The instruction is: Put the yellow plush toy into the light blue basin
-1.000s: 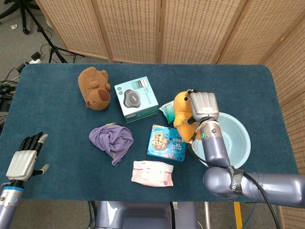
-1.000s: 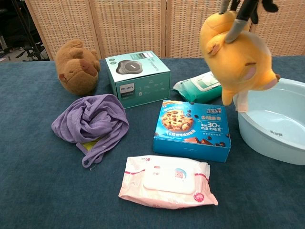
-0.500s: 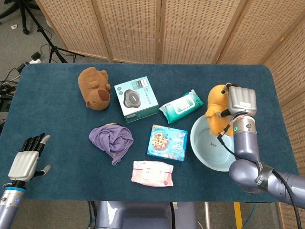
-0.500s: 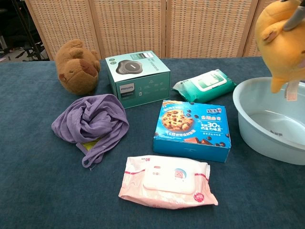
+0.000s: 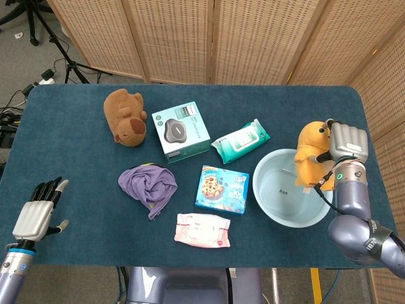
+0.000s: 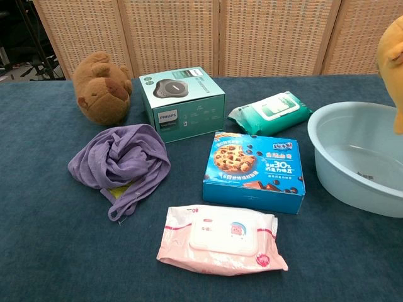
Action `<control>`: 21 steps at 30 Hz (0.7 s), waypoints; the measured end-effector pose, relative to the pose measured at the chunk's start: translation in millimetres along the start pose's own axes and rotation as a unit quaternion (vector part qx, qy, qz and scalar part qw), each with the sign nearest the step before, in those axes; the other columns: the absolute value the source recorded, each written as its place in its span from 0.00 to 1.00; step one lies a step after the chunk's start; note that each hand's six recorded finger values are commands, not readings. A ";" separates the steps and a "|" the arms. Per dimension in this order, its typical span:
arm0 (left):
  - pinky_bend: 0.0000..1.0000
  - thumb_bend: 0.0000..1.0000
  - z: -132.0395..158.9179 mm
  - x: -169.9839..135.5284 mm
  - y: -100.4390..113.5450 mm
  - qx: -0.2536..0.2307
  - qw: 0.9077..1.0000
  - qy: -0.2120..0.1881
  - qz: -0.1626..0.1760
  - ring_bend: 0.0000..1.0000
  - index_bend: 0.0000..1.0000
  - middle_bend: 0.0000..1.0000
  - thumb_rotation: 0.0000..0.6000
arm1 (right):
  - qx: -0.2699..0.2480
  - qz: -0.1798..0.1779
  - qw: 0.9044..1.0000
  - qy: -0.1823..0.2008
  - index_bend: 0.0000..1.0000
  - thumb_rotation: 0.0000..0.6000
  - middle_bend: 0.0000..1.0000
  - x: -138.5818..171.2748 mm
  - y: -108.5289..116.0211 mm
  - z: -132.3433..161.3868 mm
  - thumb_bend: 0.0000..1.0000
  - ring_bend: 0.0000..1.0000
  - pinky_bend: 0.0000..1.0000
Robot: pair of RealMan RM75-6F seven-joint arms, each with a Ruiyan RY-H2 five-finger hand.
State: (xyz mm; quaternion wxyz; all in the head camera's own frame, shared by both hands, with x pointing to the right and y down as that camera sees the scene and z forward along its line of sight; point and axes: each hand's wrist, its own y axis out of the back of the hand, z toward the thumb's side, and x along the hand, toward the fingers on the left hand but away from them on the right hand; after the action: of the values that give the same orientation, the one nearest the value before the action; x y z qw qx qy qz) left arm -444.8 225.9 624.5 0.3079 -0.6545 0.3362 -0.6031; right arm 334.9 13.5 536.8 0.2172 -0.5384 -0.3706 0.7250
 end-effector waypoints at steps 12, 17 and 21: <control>0.00 0.23 6.0 -2.9 0.3 0.000 1.000 -0.012 0.000 0.00 0.00 0.00 1.00 | -0.027 0.019 0.999 -0.002 0.67 1.00 0.48 15.5 -11.9 -23.0 0.25 0.48 0.71; 0.00 0.23 9.3 -4.6 -0.4 -0.001 1.000 -0.018 -0.002 0.00 0.00 0.00 1.00 | -0.030 0.018 0.999 0.010 0.51 1.00 0.27 22.9 -10.8 -23.1 0.17 0.27 0.53; 0.00 0.23 9.0 -4.8 2.0 -0.003 1.000 -0.017 0.003 0.00 0.00 0.00 1.00 | -0.031 0.024 0.999 0.023 0.34 1.00 0.09 29.3 -12.4 -19.3 0.12 0.06 0.29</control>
State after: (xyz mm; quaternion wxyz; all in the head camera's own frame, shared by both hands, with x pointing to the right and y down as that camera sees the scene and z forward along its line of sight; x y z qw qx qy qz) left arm -436.3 228.6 619.3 0.3135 -0.6648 0.3340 -0.5901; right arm 342.5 48.1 525.4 0.1919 -0.5699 -0.3748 0.7056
